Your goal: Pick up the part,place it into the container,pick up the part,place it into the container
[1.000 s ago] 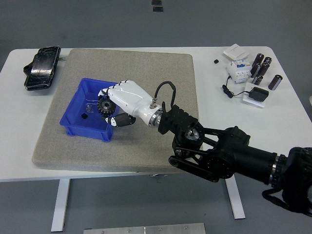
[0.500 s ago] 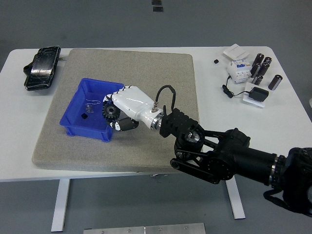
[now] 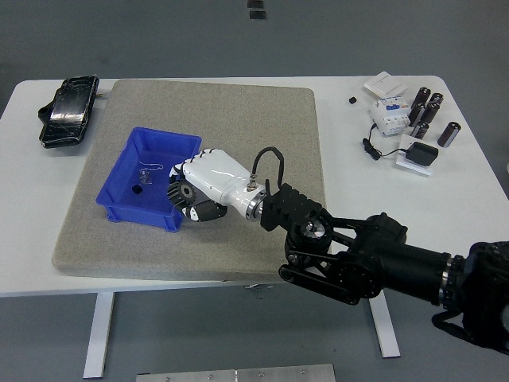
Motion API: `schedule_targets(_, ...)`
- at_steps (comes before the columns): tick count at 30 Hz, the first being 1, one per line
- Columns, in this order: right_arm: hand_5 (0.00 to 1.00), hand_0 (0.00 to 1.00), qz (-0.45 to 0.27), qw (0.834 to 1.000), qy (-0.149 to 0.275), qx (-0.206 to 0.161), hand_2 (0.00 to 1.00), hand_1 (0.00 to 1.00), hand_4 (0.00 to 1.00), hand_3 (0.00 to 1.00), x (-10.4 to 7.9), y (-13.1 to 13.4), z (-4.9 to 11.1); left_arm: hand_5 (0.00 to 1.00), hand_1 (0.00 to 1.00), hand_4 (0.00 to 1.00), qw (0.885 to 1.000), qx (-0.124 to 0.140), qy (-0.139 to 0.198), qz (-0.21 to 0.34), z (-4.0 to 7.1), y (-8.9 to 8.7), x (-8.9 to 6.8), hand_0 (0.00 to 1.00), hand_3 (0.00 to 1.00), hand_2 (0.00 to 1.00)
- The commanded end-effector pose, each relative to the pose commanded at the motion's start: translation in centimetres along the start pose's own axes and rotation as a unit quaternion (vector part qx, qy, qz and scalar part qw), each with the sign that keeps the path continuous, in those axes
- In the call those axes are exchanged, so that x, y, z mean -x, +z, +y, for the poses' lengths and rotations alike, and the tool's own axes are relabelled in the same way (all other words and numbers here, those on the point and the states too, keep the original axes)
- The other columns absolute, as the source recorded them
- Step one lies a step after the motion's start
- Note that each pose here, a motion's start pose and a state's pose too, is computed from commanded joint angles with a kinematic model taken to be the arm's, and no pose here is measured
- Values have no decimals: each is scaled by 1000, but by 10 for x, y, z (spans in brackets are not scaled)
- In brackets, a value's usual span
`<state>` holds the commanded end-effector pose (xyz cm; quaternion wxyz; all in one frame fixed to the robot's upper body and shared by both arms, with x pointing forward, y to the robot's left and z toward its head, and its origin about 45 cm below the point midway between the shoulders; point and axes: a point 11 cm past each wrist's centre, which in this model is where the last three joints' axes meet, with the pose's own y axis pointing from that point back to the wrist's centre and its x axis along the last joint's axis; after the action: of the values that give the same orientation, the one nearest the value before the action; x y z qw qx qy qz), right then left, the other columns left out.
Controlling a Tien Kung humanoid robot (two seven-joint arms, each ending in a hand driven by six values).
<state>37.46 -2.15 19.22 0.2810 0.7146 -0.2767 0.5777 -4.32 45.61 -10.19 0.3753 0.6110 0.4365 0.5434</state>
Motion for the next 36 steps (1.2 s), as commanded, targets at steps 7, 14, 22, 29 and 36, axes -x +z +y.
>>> schedule_targets(7,250,736,-1,1000,3,2,643,664,357,667,-1,1,0,512,620,681,1000,1,0,0,0,1,0,664,582,579)
schedule_targets(14,252,735,0,1000,10,4,642,664,359,666,-5,3,-1,513,619,681,1000,0,0,0,0,0,0,664,583,580)
schedule_targets(22,260,734,2,1000,23,4,640,664,360,665,-13,3,-3,512,619,679,1000,0,-1,-1,0,-1,1,664,583,580)
schedule_targets(29,259,735,0,999,36,3,638,662,359,665,-21,3,-5,514,619,679,1000,-1,0,-1,0,-1,1,664,583,580)
schedule_targets(36,250,736,-6,999,30,10,666,670,369,686,-17,8,-4,517,619,680,1000,0,0,-1,0,0,0,664,585,581)
